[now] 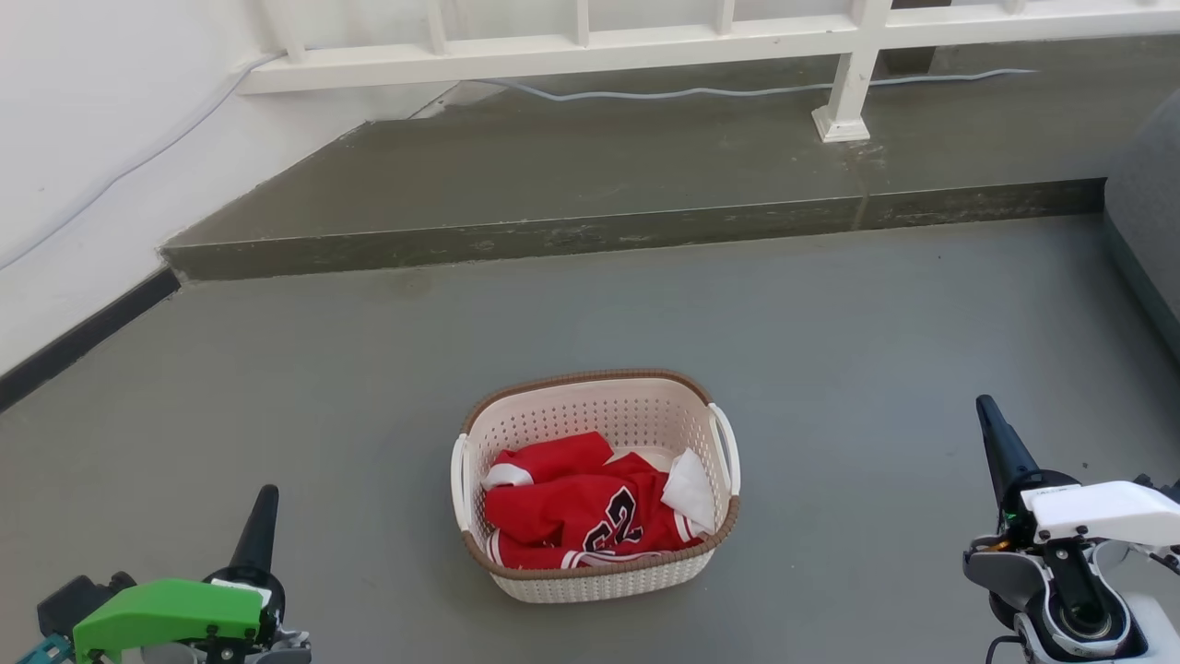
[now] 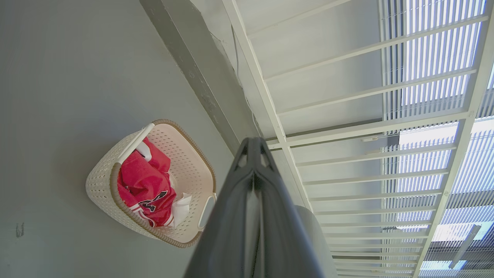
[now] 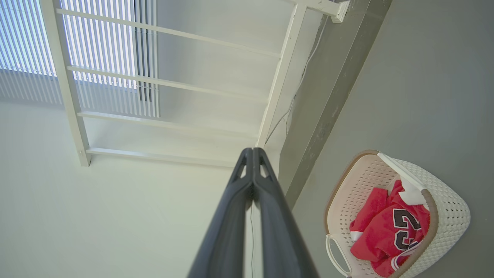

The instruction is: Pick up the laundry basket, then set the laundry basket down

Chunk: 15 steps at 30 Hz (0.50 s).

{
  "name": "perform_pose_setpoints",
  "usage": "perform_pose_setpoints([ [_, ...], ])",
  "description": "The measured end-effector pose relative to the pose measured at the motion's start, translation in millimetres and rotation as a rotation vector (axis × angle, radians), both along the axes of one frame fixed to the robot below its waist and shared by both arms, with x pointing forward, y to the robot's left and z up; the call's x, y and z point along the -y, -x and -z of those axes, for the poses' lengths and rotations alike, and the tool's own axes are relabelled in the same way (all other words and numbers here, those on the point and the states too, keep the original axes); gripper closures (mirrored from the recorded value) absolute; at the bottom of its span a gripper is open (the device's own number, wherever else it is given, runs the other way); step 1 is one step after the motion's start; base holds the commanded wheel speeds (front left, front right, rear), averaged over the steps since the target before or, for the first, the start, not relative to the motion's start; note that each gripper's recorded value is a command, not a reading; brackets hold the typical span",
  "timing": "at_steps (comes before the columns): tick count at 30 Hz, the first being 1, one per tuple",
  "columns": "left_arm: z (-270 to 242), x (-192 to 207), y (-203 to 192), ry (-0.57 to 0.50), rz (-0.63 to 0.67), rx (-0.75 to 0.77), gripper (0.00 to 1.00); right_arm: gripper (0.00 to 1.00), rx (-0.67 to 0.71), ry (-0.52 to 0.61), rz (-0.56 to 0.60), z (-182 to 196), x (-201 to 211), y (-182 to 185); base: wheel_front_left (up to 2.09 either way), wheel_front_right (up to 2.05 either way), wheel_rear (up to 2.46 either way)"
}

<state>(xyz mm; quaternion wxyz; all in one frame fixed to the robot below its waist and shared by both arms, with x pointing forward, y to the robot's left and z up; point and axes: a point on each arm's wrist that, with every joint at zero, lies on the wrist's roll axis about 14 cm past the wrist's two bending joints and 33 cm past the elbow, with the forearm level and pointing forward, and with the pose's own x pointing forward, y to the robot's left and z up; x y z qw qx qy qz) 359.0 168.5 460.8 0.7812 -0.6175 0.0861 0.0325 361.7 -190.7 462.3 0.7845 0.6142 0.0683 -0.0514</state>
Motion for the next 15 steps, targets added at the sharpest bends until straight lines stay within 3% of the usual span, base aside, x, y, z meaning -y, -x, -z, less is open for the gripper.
perform_pose_setpoints([
  [15, -9.2, -10.3, -8.2, 0.167, -0.041, 0.038, 1.00, 1.00, 0.044, -0.169, 0.046, -9.0, 10.3, -7.5, 0.00, 0.00, 0.00],
])
